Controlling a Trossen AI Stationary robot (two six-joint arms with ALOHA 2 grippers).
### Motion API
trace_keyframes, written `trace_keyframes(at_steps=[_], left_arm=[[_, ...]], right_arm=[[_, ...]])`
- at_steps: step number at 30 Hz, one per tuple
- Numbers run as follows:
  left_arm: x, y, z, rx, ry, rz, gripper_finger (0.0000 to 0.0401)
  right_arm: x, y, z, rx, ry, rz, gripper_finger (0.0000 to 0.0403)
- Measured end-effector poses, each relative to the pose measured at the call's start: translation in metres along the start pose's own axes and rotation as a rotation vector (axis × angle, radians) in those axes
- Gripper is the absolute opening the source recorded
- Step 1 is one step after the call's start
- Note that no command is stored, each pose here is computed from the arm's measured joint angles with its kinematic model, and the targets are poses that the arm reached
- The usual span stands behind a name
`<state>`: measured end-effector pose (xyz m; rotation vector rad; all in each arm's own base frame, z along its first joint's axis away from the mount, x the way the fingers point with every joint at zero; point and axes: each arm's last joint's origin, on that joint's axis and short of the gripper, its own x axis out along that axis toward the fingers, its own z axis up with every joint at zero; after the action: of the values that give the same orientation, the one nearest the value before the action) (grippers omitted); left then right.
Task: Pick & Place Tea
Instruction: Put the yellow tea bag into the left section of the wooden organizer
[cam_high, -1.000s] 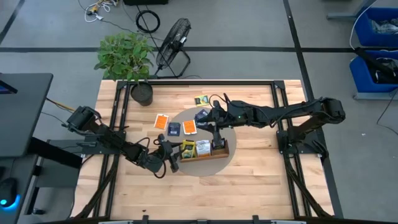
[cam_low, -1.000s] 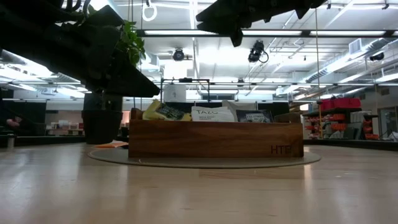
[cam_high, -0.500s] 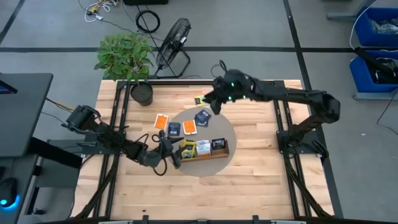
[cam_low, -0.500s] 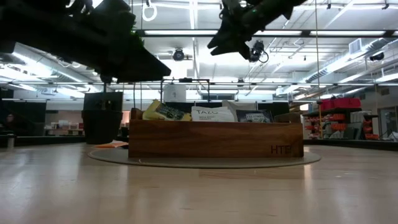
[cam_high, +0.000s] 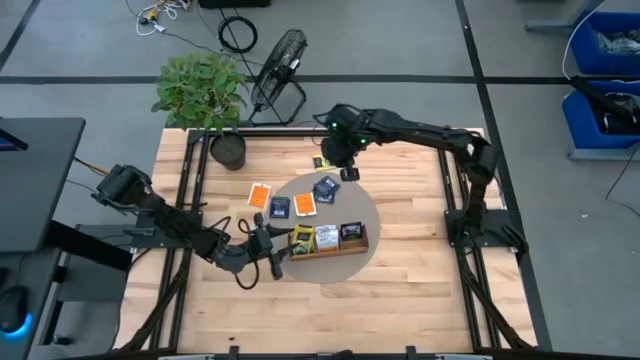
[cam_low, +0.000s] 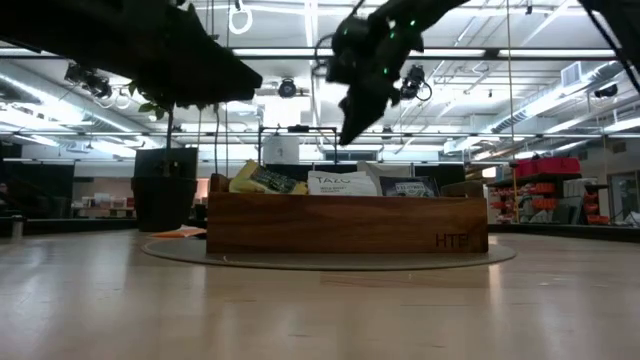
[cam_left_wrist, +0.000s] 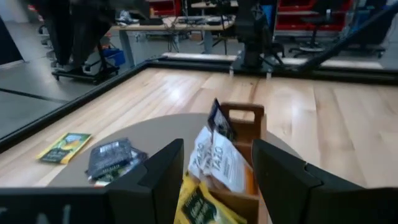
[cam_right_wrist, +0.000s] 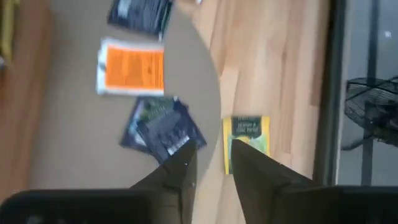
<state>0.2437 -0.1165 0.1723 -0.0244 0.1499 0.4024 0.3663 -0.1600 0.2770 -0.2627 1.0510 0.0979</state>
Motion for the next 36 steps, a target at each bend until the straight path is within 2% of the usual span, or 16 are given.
trace_keyframes(at_steps=[4,6,10,13,18,21,24,26,28,31,36], left_arm=[[-0.004,-0.003,-0.001,0.000,0.001,-0.017,0.0195],[-0.004,-0.003,-0.001,-0.003,0.001,-0.018,0.0195],[-0.001,-0.001,0.000,-0.006,0.000,-0.002,0.0195],[0.003,0.002,0.000,-0.029,0.000,0.016,0.0195],[0.005,0.005,0.001,-0.046,-0.003,0.031,0.0195],[0.008,0.007,0.001,-0.063,-0.005,0.038,0.0195],[0.010,0.009,0.002,-0.071,-0.007,0.047,0.0195],[0.010,0.009,0.002,-0.072,-0.009,0.047,0.0195],[0.009,0.009,0.002,-0.073,-0.009,0.046,0.0195],[0.006,0.006,0.003,-0.070,-0.009,0.030,0.0195],[-0.006,0.001,0.010,-0.054,-0.021,-0.023,0.0195]], right_arm=[[0.028,-0.002,-0.010,-0.026,0.127,0.016,0.0088],[0.037,-0.004,-0.014,-0.008,0.187,-0.016,0.0087],[0.049,-0.016,-0.025,0.092,0.240,-0.060,0.0106],[0.052,-0.032,-0.035,0.194,0.236,-0.100,0.0138],[0.055,-0.059,-0.051,0.441,0.236,-0.138,0.0204],[0.060,-0.076,-0.052,0.686,0.225,-0.166,0.0238],[0.069,-0.087,-0.050,0.955,0.179,-0.042,0.0259],[0.078,-0.091,-0.046,1.035,0.161,0.040,0.0267],[0.084,-0.090,-0.040,1.049,0.172,0.060,0.0273],[0.087,-0.089,-0.033,1.017,0.212,0.032,0.0277],[0.090,-0.088,-0.037,1.011,0.270,0.010,0.0277]])
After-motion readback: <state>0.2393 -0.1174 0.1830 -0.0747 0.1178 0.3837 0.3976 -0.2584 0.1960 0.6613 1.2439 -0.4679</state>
